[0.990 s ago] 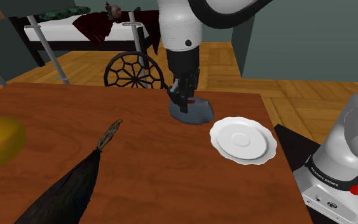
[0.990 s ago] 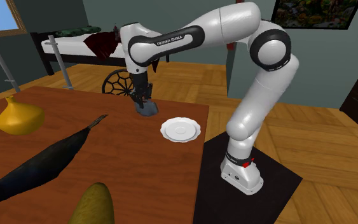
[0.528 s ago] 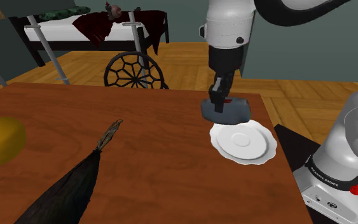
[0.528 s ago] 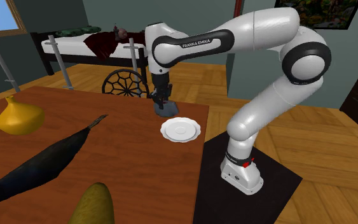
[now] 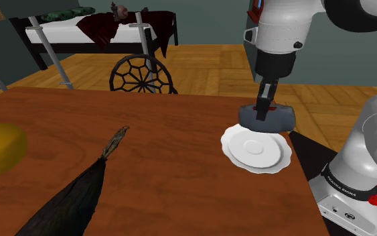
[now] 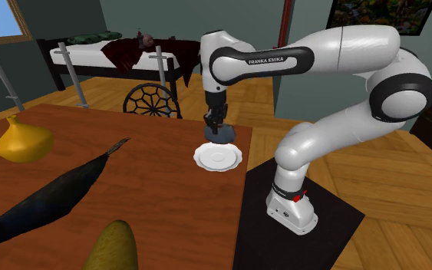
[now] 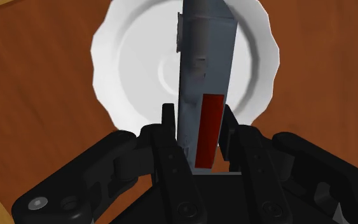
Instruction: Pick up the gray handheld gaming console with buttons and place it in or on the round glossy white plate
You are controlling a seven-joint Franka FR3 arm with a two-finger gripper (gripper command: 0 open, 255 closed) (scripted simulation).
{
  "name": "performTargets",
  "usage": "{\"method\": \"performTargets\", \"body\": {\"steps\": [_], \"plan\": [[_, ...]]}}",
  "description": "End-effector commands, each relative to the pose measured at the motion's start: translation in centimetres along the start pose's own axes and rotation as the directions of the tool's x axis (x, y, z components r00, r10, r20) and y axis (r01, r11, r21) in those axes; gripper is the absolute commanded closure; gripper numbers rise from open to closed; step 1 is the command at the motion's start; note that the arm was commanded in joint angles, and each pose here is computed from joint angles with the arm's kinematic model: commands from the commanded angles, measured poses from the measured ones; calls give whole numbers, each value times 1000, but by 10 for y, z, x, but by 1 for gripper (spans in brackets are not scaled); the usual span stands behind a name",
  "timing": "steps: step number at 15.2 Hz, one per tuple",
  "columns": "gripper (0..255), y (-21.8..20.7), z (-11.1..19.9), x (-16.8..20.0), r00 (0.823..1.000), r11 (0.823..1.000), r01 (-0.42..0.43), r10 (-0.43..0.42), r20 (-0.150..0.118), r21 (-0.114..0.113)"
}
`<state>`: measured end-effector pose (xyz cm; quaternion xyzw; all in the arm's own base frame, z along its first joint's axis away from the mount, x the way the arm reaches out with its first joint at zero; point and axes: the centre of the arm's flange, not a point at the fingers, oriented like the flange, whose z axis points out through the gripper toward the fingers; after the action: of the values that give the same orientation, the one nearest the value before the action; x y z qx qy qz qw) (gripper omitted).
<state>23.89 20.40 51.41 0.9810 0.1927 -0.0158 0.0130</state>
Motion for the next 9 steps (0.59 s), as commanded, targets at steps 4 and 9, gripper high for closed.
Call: {"method": "performTargets", "body": {"steps": [4,9], "plan": [[255,0,26,-2,1000,1000,0,0,-1,0],[255,-1,52,-1,1000,1000,0,0,-1,0]]}}
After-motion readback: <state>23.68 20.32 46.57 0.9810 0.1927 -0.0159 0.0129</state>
